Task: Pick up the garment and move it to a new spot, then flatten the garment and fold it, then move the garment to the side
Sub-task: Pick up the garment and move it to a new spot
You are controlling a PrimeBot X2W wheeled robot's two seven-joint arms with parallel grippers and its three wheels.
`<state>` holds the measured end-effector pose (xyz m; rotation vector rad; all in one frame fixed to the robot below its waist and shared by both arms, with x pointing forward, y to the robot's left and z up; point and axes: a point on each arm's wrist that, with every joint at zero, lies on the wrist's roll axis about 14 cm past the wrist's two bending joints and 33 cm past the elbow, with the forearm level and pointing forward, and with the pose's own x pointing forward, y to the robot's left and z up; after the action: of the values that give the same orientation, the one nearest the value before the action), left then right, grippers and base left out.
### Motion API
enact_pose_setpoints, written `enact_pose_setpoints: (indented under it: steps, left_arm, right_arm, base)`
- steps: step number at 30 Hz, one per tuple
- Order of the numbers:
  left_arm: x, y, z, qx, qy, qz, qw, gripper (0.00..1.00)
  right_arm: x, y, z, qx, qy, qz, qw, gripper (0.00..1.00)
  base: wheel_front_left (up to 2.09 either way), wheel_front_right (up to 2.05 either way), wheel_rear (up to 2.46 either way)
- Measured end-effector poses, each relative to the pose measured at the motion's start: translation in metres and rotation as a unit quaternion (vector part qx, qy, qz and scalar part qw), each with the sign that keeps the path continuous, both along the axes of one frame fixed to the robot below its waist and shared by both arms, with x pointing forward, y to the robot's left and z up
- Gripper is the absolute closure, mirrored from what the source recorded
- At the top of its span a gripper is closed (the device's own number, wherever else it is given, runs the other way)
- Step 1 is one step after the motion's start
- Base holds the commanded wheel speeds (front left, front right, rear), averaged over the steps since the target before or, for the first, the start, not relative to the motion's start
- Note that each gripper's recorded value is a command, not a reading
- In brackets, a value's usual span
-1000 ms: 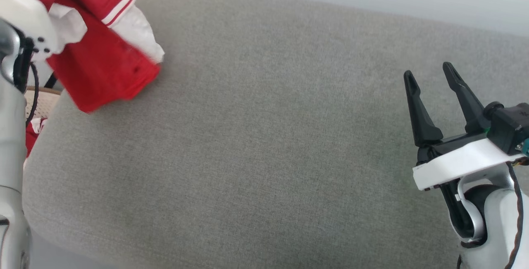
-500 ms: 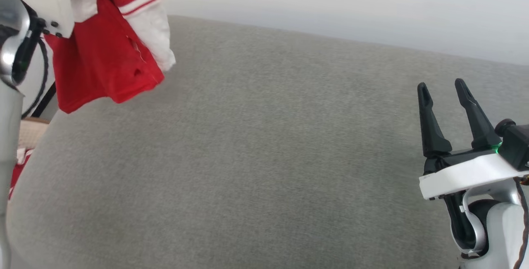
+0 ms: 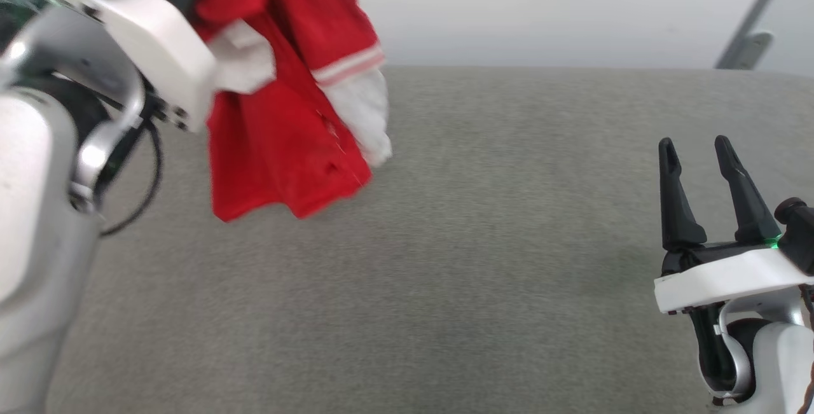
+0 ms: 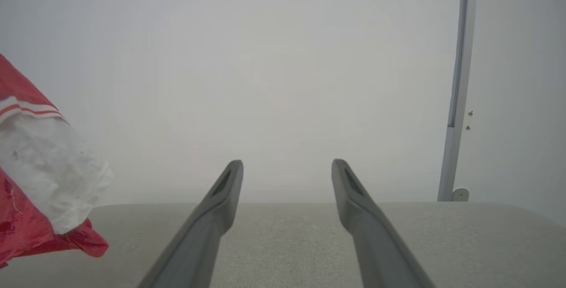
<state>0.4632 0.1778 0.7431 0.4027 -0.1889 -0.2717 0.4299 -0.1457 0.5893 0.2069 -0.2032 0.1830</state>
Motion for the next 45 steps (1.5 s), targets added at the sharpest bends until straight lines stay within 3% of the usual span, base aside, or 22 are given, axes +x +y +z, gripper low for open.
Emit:
enact_pose_setpoints:
  steps: [5, 9, 16, 21, 29, 32, 33, 34, 35, 38, 45]
  left_arm:
    - [0.004, -0.053, -0.040, -0.004, 0.064, -0.065, 0.996, 1.00]
    - [0.005, -0.083, -0.097, -0.003, 0.150, -0.100, 0.984, 1.00]
    - [-0.006, -0.109, -0.200, -0.001, 0.299, -0.128, 0.946, 1.00]
    - [-0.030, -0.116, -0.268, 0.013, 0.399, -0.132, 0.907, 1.00]
    - [-0.060, -0.113, -0.335, 0.020, 0.497, -0.115, 0.860, 1.00]
    - [-0.064, -0.113, -0.345, 0.014, 0.510, -0.110, 0.853, 1.00]
    - [-0.064, -0.112, -0.347, 0.012, 0.512, -0.108, 0.852, 0.85]
    - [-0.064, -0.111, -0.348, 0.009, 0.512, -0.106, 0.852, 0.38]
    - [-0.063, -0.110, -0.346, 0.004, 0.508, -0.105, 0.855, 0.00]
    - [-0.057, -0.108, -0.336, -0.016, 0.487, -0.102, 0.867, 0.00]
    - [-0.035, -0.092, -0.284, -0.073, 0.381, -0.096, 0.917, 0.00]
  right_arm:
    - [-0.011, -0.024, -0.007, 0.005, 0.008, -0.032, 0.999, 0.00]
    - [-0.021, -0.038, -0.015, 0.007, 0.018, -0.053, 0.998, 0.00]
    - [-0.029, -0.048, -0.027, 0.011, 0.032, -0.066, 0.997, 0.00]
    - [-0.034, -0.053, -0.032, 0.014, 0.036, -0.075, 0.996, 0.00]
    - [-0.038, -0.060, -0.032, 0.017, 0.031, -0.086, 0.996, 0.00]
    - [-0.038, -0.061, -0.031, 0.017, 0.028, -0.087, 0.996, 0.00]
    - [-0.038, -0.061, -0.030, 0.017, 0.027, -0.087, 0.996, 0.00]
    - [-0.038, -0.061, -0.030, 0.017, 0.027, -0.087, 0.996, 0.00]
    - [-0.038, -0.061, -0.030, 0.017, 0.026, -0.087, 0.996, 0.00]
    - [-0.038, -0.058, -0.027, 0.016, 0.022, -0.083, 0.996, 0.00]
    - [-0.037, -0.048, -0.016, 0.016, 0.006, -0.069, 0.998, 0.00]
  base:
    - [0.00, 0.00, 0.00]
    - [0.00, 0.00, 0.00]
    - [0.00, 0.00, 0.00]
    - [0.00, 0.00, 0.00]
    - [0.00, 0.00, 0.00]
    - [0.00, 0.00, 0.00]
    - [0.00, 0.00, 0.00]
    - [0.00, 0.00, 0.00]
    - [0.00, 0.00, 0.00]
    - [0.00, 0.00, 0.00]
    - [0.00, 0.00, 0.00]
